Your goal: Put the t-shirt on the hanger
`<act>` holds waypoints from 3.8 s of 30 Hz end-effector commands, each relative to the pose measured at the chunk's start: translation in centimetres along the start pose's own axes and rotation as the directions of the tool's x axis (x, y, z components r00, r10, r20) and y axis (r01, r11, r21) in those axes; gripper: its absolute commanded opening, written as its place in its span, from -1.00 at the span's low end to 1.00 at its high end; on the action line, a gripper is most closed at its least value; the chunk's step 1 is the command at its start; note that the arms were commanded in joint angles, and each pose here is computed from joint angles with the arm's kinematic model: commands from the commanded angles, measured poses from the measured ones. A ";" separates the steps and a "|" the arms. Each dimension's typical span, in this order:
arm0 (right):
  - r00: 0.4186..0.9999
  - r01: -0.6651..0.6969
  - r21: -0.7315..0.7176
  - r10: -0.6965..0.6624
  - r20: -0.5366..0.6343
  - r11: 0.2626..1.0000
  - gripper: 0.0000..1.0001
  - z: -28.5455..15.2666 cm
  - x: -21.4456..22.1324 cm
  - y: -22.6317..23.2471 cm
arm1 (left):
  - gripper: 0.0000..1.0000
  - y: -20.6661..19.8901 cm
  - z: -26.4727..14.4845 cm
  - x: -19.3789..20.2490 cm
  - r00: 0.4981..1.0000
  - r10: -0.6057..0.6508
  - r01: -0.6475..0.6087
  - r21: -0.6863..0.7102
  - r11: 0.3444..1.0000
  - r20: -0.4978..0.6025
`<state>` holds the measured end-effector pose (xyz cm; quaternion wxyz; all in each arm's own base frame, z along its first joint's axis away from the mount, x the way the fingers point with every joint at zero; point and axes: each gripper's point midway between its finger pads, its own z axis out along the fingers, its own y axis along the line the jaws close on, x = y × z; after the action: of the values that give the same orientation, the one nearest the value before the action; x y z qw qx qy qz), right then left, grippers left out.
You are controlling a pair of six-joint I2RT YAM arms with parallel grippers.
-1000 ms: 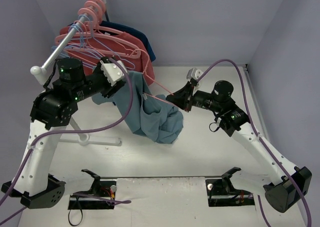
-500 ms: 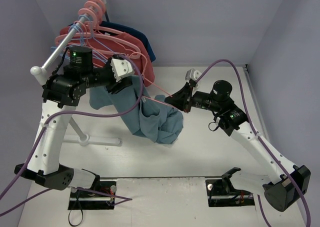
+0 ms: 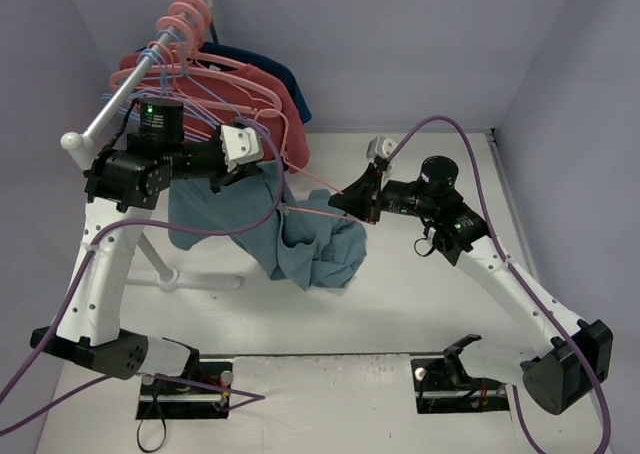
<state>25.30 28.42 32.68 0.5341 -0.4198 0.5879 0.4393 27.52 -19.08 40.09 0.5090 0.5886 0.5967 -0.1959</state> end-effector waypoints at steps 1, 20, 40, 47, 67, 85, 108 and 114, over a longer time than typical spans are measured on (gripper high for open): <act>0.976 0.163 -0.020 -0.158 0.152 0.986 -1.00 0.0 -5.8 0.5 | -1.00 -1.2 -0.7 -1.8 0.996 0.012 -0.014 0.032 0.999 0.084; 0.972 0.188 -0.092 -0.172 0.159 0.978 -1.00 -0.2 -6.5 1.2 | -0.77 -2.6 0.1 -1.1 0.994 -0.033 0.023 0.099 0.995 0.104; 0.993 -0.010 0.136 -0.006 0.118 0.991 0.31 -1.6 -4.3 -5.2 | -1.00 -4.0 -0.7 -0.9 0.994 -0.023 0.012 0.105 0.994 0.110; 0.981 -0.115 0.468 0.026 0.192 0.876 0.65 -6.4 -5.8 -9.5 | -1.00 -0.7 -0.2 -0.1 0.995 -0.079 0.082 -0.054 0.995 0.069; 0.768 -0.632 0.490 0.568 0.296 0.600 0.19 2.7 5.8 -4.4 | -1.00 0.3 -1.0 -0.4 0.971 -0.218 0.233 -0.196 0.953 0.095; 0.738 -0.658 0.432 0.642 0.208 0.617 -0.12 8.9 9.1 -2.2 | -1.00 0.0 -1.7 -0.6 0.974 -0.203 0.220 -0.219 0.951 0.098; 0.853 -0.445 0.709 0.499 0.150 0.547 -1.00 -4.0 9.6 -11.0 | -1.00 -3.3 -1.1 4.1 0.968 -0.249 0.248 -0.204 0.947 0.021; 0.867 -0.419 0.716 0.479 0.135 0.558 -1.00 -5.8 7.7 -14.2 | -1.00 -3.3 -1.0 5.1 0.969 -0.246 0.239 -0.220 0.946 -0.005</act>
<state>34.24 21.22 21.58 0.4683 -0.0115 0.8292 0.3051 24.46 -16.76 32.22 0.4806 0.4499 0.7231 -0.2091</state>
